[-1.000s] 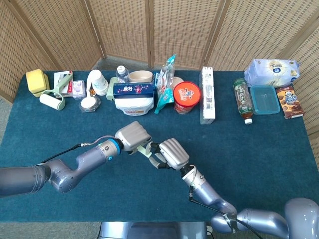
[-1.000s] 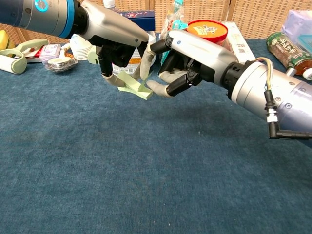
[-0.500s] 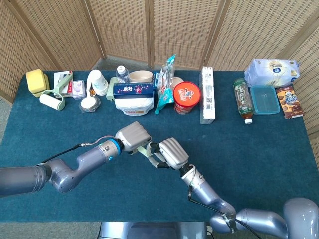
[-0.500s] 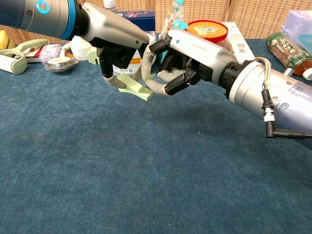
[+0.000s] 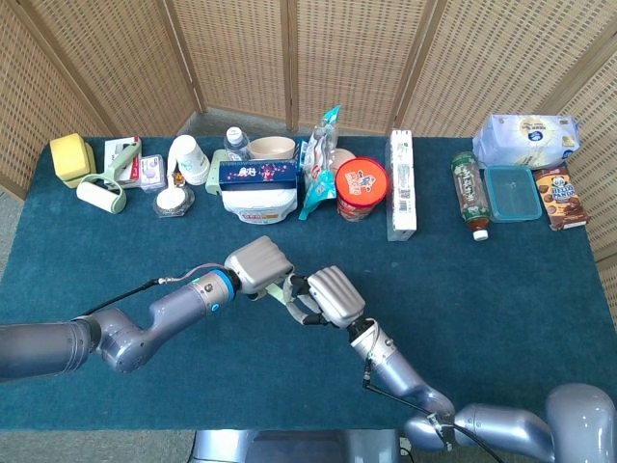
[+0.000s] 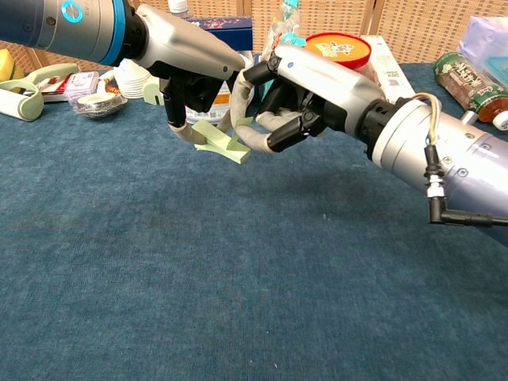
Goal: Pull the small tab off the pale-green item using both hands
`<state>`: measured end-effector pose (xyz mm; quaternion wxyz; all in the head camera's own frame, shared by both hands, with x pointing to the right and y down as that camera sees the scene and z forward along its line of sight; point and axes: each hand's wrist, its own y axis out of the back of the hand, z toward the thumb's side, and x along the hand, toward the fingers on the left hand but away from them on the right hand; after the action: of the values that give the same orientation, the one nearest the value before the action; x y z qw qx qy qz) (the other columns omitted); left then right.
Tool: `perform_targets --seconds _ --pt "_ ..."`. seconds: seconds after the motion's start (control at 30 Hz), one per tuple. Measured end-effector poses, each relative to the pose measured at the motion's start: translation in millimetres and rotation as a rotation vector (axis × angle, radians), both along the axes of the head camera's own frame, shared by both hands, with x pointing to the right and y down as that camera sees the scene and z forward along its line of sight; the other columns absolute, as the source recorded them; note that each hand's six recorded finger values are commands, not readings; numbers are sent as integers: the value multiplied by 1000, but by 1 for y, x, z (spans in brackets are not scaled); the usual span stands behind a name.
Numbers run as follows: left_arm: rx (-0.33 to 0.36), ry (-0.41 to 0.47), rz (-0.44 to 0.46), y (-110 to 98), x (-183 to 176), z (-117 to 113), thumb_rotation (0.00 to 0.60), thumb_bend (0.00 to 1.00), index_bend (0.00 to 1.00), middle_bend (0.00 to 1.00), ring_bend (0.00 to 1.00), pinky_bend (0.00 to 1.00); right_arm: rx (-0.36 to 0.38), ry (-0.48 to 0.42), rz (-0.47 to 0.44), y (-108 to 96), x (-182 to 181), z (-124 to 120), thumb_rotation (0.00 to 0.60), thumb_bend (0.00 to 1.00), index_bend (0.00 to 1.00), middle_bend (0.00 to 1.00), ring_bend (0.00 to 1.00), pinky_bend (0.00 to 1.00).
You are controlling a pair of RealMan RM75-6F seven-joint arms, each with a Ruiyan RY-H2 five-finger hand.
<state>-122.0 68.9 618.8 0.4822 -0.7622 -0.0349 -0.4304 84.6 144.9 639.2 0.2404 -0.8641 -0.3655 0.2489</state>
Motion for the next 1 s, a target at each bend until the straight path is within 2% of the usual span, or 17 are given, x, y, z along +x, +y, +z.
perform_targets --seconds 0.37,1.0 --pt "-1 -11 -7 -1 -6 3 600 379 593 1000 1000 1000 7 -5 9 -1 4 -3 600 528 727 1000 1000 925" --pt "-7 -49 -59 -5 -33 10 600 380 593 1000 1000 1000 13 13 36 -5 22 -4 600 539 750 1000 1000 925"
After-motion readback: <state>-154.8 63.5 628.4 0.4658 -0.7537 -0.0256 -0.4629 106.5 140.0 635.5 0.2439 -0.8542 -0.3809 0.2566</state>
